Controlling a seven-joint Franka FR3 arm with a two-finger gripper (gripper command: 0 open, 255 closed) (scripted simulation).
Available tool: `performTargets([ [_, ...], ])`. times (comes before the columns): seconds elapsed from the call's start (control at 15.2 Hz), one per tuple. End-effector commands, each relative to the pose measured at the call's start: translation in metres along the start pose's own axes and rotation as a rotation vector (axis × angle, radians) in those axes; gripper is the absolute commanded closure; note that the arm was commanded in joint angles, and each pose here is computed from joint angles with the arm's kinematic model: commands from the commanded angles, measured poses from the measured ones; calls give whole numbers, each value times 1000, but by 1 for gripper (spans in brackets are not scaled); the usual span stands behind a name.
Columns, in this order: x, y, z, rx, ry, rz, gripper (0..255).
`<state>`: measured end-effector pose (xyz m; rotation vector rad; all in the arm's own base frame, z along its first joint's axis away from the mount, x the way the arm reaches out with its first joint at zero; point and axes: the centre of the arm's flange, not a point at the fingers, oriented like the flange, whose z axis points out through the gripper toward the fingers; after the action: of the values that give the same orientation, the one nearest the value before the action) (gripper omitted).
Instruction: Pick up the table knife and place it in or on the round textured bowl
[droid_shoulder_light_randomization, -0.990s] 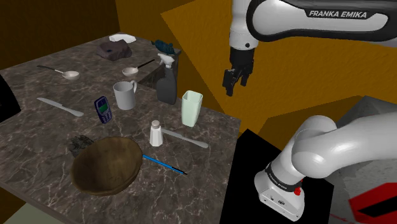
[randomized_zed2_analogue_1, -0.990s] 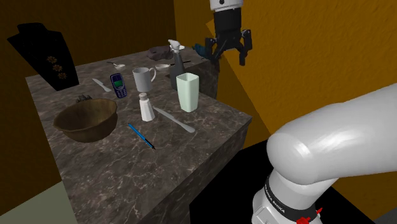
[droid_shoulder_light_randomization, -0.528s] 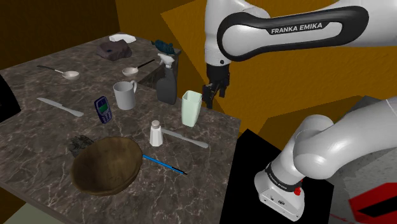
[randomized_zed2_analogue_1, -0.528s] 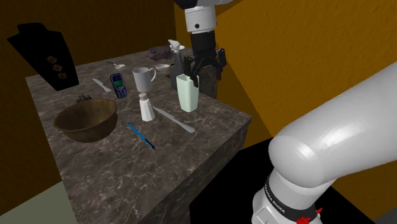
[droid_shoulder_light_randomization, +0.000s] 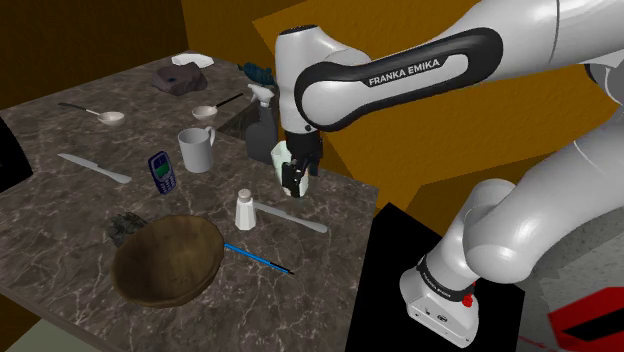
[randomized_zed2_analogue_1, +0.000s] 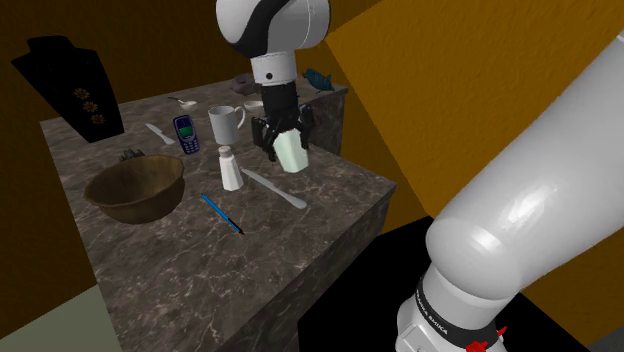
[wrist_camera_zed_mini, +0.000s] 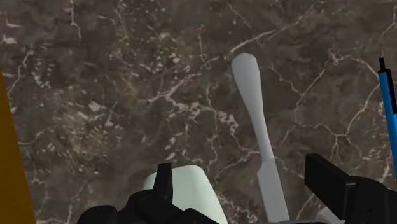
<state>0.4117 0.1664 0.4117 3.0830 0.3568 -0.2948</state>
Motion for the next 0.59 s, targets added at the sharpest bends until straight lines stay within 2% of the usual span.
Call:
performTargets([
  [0.0, 14, -18, 17, 10, -8, -39, 0],
  [0.2, 32, -43, 35, 20, -12, -90, 0],
  [0.53, 31, -43, 61, 20, -12, -90, 0],
])
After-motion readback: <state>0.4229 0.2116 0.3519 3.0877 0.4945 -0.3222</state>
